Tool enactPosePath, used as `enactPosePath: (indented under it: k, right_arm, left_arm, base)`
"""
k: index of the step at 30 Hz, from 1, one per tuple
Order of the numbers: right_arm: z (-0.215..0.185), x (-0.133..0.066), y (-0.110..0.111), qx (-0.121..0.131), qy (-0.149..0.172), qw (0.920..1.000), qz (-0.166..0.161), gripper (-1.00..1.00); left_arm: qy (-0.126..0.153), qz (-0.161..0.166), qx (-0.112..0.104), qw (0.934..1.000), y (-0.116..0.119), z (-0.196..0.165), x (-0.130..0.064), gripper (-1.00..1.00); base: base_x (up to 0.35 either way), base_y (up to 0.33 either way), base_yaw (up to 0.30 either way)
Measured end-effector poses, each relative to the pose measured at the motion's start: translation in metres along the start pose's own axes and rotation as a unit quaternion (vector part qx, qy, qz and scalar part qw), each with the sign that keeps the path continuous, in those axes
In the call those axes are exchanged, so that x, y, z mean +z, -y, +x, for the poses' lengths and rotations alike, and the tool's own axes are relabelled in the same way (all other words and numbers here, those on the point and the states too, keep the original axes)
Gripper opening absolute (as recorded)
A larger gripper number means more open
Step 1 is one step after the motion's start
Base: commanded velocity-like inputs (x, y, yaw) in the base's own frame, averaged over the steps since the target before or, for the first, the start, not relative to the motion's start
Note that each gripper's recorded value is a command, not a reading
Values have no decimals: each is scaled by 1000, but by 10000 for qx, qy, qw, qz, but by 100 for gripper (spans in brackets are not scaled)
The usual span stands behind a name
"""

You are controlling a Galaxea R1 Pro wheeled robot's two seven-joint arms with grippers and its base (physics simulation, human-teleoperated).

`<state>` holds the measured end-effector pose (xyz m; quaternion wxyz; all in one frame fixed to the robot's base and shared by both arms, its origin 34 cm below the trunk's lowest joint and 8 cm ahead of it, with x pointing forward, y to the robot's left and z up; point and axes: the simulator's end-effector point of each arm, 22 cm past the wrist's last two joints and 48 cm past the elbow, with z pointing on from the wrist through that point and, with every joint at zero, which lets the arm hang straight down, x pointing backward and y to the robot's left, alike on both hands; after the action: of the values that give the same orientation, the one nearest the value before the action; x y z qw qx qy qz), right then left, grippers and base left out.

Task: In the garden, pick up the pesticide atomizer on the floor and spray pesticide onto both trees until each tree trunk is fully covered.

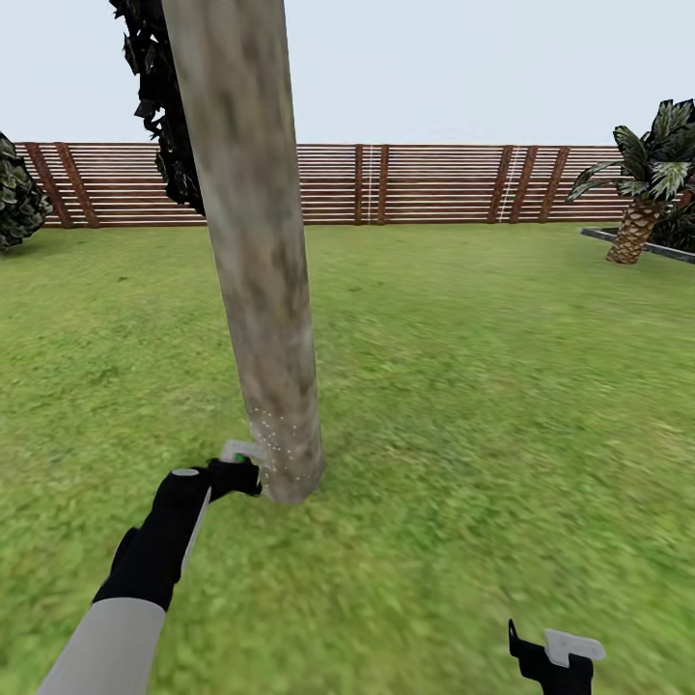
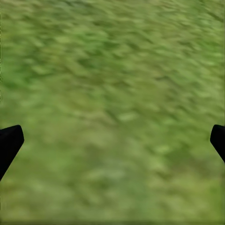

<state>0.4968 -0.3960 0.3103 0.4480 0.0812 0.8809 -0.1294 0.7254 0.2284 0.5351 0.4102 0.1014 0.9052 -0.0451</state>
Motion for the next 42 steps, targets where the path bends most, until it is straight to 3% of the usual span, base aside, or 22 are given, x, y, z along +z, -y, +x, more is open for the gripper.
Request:
enactPosePath:
  k: [3, 8, 13, 23, 28, 35, 42]
  right_arm:
    - [0, 0, 0, 0, 0, 10000, -1, 100]
    - [0, 0, -1, 1, 3, 10000, -10, 100]
    - [0, 0, -2, 0, 0, 10000, -19, 100]
    - [0, 0, -4, 8, 5, 10000, -35, 100]
    - [0, 0, -3, 6, 5, 10000, -28, 100]
    - [0, 0, -3, 5, 1, 10000, -28, 100]
    - [0, -1, -6, 16, -1, 10000, -41, 100]
  left_arm:
    - [-9, -8, -28, 10000, 5, -6, -6, -100]
    - [67, -215, -45, 9997, -13, -10, -12, -100]
    - [-97, -651, -95, 9978, -25, 16, -12, -100]
    - [-231, -719, -122, 9971, -27, 31, -10, -100]
    - [-437, -935, -148, 9945, -38, 55, -9, -100]
    - [-481, -939, -176, 9943, -38, 59, -8, -100]
    - [-566, -906, -221, 9940, -35, 67, -5, -100]
  base:
    - [0, 0, 0]
    - [0, -200, 0]
    - [0, -270, 107]
    - [0, -274, 89]
    - [0, -275, 0]
    - [0, -275, 19]
    - [54, -275, 246]
